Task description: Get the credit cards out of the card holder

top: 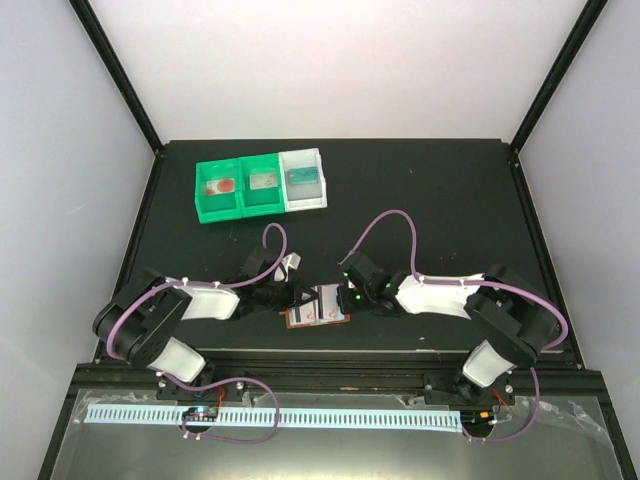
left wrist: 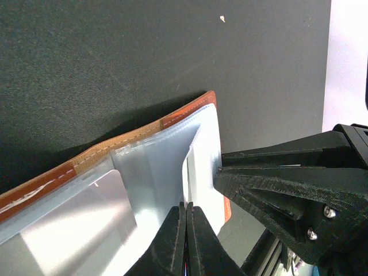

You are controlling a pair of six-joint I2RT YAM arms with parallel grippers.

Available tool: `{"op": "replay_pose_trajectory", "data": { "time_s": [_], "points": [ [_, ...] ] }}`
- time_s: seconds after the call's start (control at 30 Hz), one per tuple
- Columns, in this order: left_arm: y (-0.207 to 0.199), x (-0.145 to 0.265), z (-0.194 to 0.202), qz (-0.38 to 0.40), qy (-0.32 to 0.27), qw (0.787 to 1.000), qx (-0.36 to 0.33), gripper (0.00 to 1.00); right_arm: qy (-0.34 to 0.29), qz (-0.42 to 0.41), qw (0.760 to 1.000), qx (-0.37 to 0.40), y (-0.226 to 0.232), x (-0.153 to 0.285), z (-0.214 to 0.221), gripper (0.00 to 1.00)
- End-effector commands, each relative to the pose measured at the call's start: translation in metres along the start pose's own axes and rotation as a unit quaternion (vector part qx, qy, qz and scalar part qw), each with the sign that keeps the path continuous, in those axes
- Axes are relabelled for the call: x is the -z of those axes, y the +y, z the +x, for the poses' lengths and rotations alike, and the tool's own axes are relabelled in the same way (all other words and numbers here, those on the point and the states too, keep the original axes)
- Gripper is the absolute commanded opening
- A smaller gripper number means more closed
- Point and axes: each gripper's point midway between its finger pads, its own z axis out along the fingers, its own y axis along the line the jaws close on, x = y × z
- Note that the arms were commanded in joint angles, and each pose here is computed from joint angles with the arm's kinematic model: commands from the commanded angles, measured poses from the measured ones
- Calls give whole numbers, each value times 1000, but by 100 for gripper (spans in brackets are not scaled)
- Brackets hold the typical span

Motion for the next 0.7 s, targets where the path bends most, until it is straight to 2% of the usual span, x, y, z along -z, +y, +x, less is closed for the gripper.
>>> {"op": "replay_pose_trajectory", "data": {
  "time_s": [0.0,0.4,0.67],
  "points": [
    [6,5,3,-14,6,1000,-5,1,38,44,998,-9,-26,-10,24,10],
    [9,23,-3,-28,-19,999,1,2,36,52,998,-6,-26,-8,21,10],
    [11,39,-13,-56,-38,998,-1,2,21,48,999,11,-18,2,7,14]
  ]
}}
